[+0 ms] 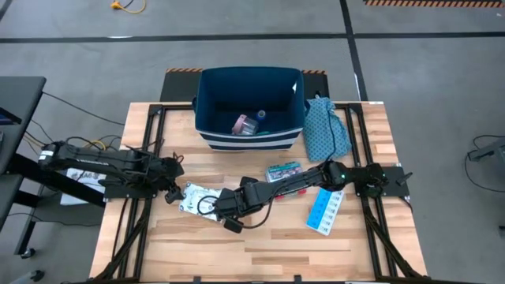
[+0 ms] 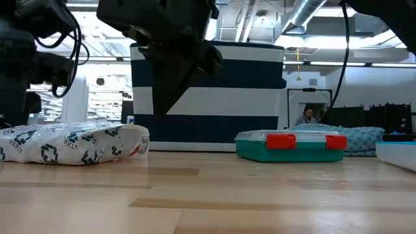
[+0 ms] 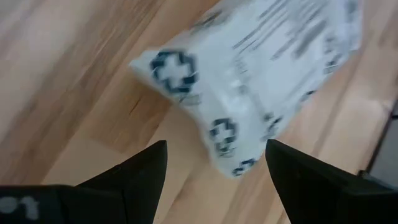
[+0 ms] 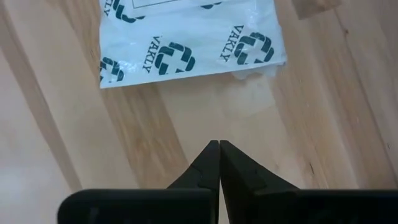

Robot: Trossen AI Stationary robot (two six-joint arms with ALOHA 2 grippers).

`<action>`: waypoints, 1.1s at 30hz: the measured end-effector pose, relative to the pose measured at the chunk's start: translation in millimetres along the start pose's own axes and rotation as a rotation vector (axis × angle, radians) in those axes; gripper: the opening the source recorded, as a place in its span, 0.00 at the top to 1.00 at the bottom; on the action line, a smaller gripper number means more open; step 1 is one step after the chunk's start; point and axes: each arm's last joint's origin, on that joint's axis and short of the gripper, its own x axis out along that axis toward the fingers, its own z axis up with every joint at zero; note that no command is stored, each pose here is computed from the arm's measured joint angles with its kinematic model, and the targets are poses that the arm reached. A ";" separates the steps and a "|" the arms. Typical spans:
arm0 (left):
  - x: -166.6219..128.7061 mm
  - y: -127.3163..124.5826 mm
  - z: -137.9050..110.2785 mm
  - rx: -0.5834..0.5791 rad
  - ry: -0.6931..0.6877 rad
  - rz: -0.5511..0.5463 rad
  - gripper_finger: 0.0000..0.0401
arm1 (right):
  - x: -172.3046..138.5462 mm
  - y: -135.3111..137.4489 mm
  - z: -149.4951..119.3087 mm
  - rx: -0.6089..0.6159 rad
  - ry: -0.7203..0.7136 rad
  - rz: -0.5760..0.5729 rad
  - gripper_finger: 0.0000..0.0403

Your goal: Pick & place medical supplies in basket/bin

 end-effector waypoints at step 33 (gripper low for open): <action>39.6 7.7 2.2 -0.039 0.011 -0.158 0.36 | 1.7 -7.4 8.1 -0.017 -0.025 0.013 1.00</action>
